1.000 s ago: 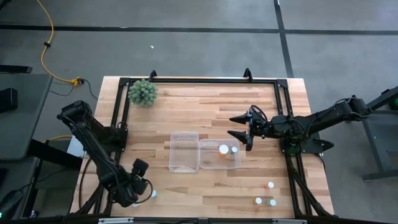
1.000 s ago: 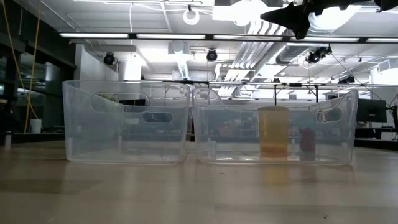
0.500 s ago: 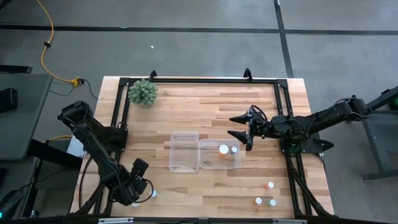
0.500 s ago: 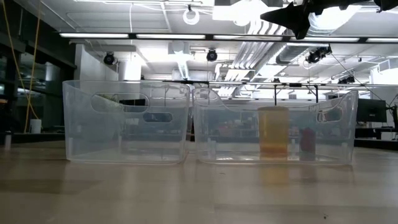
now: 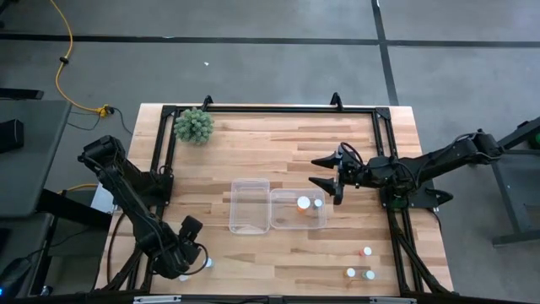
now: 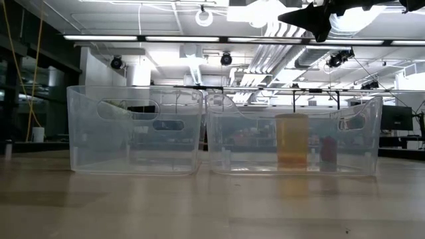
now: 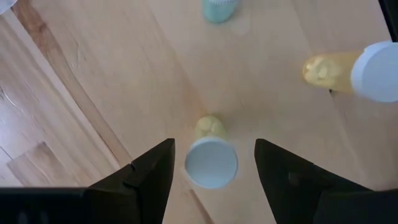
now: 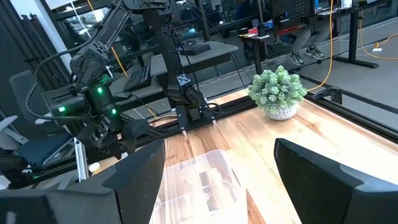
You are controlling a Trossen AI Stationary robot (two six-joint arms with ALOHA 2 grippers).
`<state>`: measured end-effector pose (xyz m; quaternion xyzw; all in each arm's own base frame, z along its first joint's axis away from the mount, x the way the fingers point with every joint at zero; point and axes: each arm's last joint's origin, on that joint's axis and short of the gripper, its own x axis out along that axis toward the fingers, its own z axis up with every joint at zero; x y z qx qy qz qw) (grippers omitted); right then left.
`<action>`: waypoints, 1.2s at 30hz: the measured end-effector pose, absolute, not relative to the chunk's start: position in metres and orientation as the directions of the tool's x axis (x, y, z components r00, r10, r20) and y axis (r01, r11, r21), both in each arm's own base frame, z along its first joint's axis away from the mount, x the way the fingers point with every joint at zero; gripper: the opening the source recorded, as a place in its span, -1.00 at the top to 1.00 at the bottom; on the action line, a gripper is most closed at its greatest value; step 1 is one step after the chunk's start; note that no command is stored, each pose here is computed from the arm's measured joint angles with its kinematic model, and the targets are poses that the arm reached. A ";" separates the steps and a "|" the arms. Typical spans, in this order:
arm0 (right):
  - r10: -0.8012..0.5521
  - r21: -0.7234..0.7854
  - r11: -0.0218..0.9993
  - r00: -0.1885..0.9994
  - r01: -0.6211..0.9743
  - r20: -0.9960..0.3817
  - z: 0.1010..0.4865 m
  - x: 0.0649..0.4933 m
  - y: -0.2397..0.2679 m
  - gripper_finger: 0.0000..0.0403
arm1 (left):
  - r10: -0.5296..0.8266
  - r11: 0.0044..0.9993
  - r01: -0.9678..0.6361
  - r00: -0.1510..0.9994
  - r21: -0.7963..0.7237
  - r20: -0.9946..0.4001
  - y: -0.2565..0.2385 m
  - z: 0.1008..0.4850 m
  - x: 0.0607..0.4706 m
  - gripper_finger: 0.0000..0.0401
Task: Pick and place medicine bottles into bin by pill shape (circle, oval)
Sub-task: Put the top yellow pill bottle into the left transparent bin
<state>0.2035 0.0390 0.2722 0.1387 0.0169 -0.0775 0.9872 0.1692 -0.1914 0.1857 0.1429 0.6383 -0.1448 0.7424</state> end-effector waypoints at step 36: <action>-0.149 0.267 0.950 0.987 0.161 -0.065 0.271 0.203 0.039 -0.45 | -0.032 0.902 0.431 0.137 0.031 -0.990 -0.191 0.186 0.169 0.33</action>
